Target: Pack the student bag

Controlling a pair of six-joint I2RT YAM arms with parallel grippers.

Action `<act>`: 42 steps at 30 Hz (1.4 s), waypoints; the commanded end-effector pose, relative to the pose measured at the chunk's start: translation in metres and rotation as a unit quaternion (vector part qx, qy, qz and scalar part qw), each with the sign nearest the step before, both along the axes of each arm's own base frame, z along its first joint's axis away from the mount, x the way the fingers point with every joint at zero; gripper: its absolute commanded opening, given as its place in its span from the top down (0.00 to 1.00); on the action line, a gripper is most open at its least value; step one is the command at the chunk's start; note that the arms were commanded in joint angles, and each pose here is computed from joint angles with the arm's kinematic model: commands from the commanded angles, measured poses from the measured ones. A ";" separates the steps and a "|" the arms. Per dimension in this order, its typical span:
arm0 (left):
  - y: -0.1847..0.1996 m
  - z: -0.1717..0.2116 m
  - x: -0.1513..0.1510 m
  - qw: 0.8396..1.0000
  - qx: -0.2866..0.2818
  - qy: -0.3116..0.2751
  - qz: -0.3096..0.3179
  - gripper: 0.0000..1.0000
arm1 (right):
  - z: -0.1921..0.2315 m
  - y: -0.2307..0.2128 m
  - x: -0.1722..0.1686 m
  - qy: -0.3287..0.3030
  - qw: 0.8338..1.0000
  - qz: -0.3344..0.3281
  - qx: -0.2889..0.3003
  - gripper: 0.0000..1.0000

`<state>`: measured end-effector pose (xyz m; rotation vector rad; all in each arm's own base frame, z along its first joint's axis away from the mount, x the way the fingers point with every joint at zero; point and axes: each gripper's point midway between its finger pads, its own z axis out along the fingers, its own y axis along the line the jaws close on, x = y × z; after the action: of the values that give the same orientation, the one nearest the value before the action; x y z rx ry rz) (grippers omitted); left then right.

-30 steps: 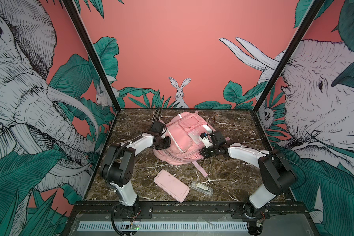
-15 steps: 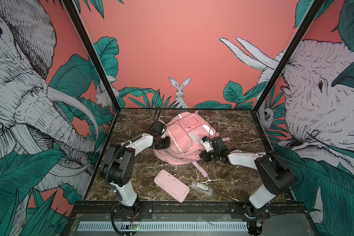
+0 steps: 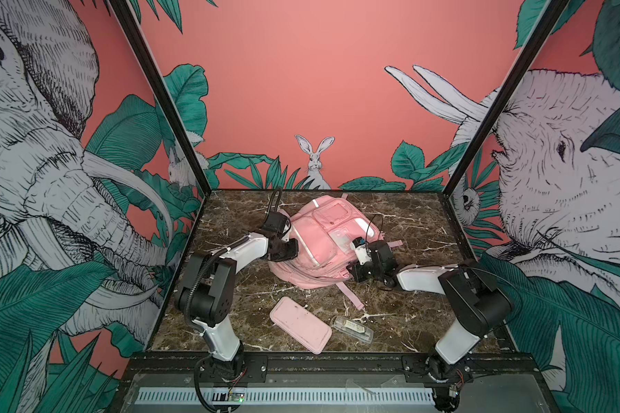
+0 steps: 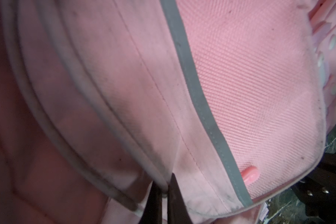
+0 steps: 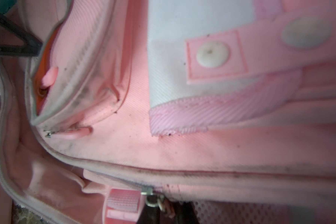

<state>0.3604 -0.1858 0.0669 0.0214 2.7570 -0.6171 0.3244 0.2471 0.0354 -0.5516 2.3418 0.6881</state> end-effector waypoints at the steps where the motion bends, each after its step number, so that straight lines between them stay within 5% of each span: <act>1: 0.011 -0.001 0.009 1.000 0.013 -0.015 0.021 0.95 | 0.002 -0.001 -0.003 -0.007 1.000 -0.005 0.010 0.87; 25: 0.011 -0.003 0.008 1.000 0.009 -0.014 0.023 0.94 | 0.029 -0.013 -0.010 -0.024 1.000 -0.006 -0.011 0.99; 42: -0.012 0.012 0.021 0.995 -0.083 -0.029 0.056 1.00 | 0.032 0.050 -0.070 0.125 0.979 0.134 -0.086 1.00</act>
<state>0.3680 -0.1885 0.0643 -0.1052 2.7116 -0.7181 0.2848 0.2834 0.0778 -0.7885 2.5322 0.6621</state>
